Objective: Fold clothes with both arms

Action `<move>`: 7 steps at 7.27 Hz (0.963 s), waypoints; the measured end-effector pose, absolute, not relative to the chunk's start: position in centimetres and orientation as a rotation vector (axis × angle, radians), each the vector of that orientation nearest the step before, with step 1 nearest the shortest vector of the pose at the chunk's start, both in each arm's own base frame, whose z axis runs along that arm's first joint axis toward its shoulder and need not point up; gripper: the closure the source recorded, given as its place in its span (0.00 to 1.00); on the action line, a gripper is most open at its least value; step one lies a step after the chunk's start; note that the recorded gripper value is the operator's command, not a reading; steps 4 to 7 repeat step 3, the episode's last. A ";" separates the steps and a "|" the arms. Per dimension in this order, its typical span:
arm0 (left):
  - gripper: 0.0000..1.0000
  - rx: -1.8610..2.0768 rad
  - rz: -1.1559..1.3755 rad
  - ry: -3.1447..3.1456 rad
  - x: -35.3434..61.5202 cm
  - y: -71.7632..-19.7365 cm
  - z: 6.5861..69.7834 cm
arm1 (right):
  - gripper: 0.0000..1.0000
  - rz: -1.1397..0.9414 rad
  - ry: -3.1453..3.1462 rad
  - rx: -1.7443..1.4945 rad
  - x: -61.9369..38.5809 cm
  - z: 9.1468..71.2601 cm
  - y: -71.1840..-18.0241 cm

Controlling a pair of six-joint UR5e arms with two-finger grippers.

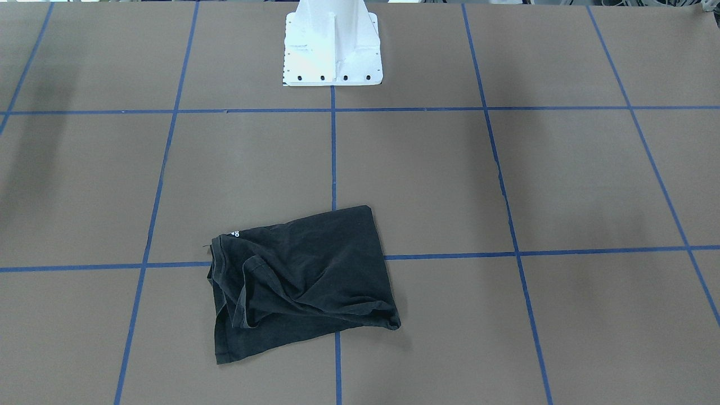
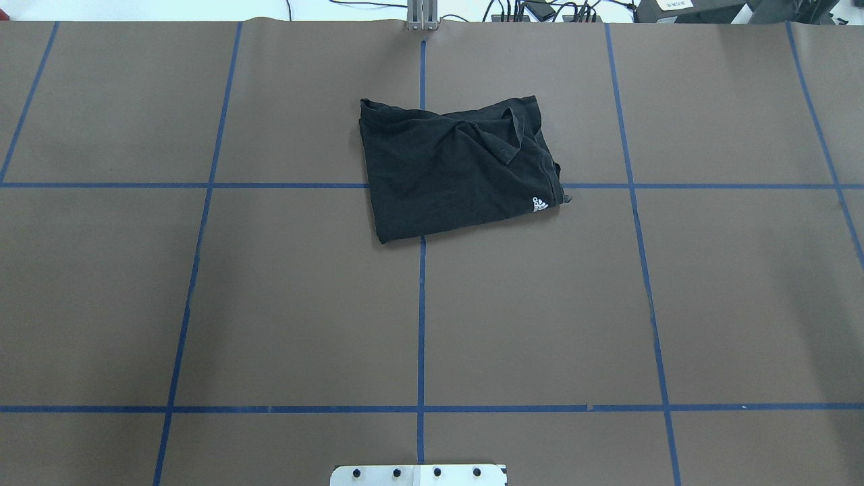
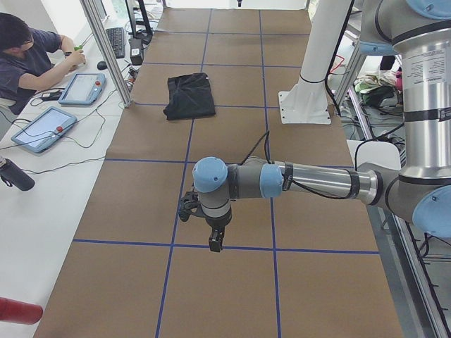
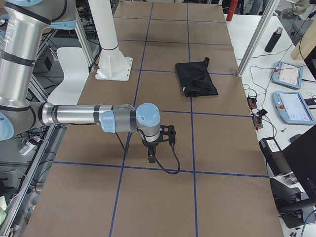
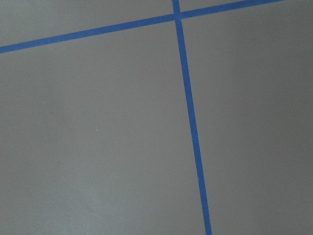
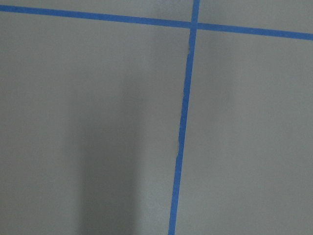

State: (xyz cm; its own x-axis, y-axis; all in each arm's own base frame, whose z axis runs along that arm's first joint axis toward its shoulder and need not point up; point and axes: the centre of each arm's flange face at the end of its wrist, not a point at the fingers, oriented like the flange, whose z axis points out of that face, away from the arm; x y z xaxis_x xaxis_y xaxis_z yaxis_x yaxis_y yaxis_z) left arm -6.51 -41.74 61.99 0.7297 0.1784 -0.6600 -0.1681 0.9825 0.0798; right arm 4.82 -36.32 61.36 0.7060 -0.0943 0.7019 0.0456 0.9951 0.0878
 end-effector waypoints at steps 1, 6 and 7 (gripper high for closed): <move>0.00 0.030 0.197 0.727 -6.5 -41.9 61.2 | 0.00 -0.076 -0.784 0.062 4.8 61.5 -36.3; 0.00 0.056 0.207 0.723 -6.5 -42.0 59.9 | 0.00 -0.073 -0.785 0.053 4.8 61.9 -36.2; 0.00 0.056 0.207 0.723 -6.5 -42.0 59.9 | 0.00 -0.073 -0.785 0.053 4.8 61.9 -36.2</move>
